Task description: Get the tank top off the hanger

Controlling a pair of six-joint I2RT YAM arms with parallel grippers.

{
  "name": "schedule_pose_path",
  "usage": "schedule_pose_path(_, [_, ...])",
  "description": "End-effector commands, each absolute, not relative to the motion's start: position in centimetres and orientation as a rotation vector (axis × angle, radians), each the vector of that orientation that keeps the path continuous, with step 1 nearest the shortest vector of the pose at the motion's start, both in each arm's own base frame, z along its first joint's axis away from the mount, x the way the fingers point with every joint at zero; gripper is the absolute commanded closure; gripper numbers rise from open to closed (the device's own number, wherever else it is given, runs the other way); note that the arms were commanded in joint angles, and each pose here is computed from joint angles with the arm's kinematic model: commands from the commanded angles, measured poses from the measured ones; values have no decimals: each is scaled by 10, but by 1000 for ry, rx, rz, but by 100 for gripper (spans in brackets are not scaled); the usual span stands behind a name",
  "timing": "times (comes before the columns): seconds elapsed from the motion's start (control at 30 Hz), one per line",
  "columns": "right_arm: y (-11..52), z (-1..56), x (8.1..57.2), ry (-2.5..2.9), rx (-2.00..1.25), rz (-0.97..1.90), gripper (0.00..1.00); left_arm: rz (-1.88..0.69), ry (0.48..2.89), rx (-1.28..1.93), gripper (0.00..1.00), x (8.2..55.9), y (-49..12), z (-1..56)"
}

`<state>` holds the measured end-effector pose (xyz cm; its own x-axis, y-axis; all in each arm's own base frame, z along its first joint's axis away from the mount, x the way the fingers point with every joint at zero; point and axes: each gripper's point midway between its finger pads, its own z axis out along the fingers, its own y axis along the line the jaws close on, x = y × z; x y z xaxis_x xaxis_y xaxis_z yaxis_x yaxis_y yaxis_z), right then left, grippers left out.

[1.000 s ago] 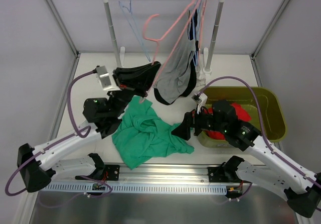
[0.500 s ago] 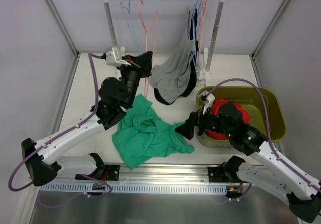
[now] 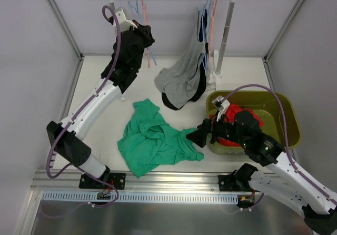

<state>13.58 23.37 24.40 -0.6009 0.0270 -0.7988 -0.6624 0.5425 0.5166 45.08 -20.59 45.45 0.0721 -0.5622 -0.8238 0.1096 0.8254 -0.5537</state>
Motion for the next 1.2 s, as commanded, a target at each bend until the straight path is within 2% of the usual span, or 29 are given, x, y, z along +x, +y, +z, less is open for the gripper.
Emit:
schedule_pose_path(0.0, [229, 252, 136, 1941, -509, 1080, 1, -601, 1406, -366, 100, 466, -199, 477])
schedule_pose_path(0.37, [231, 247, 137, 1960, -523, 1072, 1, -570, 1465, -387, 100, 490, -197, 448])
schedule_pose_path(0.87, [233, 239, 141, 1985, -525, 1058, 0, -602, 1521, -420, 100, 480, -197, 423])
schedule_pose_path(0.93, [234, 238, 141, 1986, -527, 1053, 0, -614, 1515, -412, 92, 478, -198, 428])
schedule_pose_path(1.0, [234, 235, 142, 1989, -537, 1047, 0, -656, 1511, -369, 52, 471, -205, 437])
schedule_pose_path(1.03, [236, 230, 144, 2004, -548, 1036, 1, -673, 1505, -348, 36, 467, -206, 443])
schedule_pose_path(1.07, [236, 225, 147, 2018, -546, 1018, 1, -717, 1497, -313, 13, 457, -211, 453])
schedule_pose_path(1.1, [237, 221, 150, 2033, -547, 1001, 1, -736, 1492, -300, 1, 451, -212, 458])
schedule_pose_path(1.17, [243, 204, 157, 2095, -553, 969, 1, -776, 1476, -282, 1, 432, -209, 468])
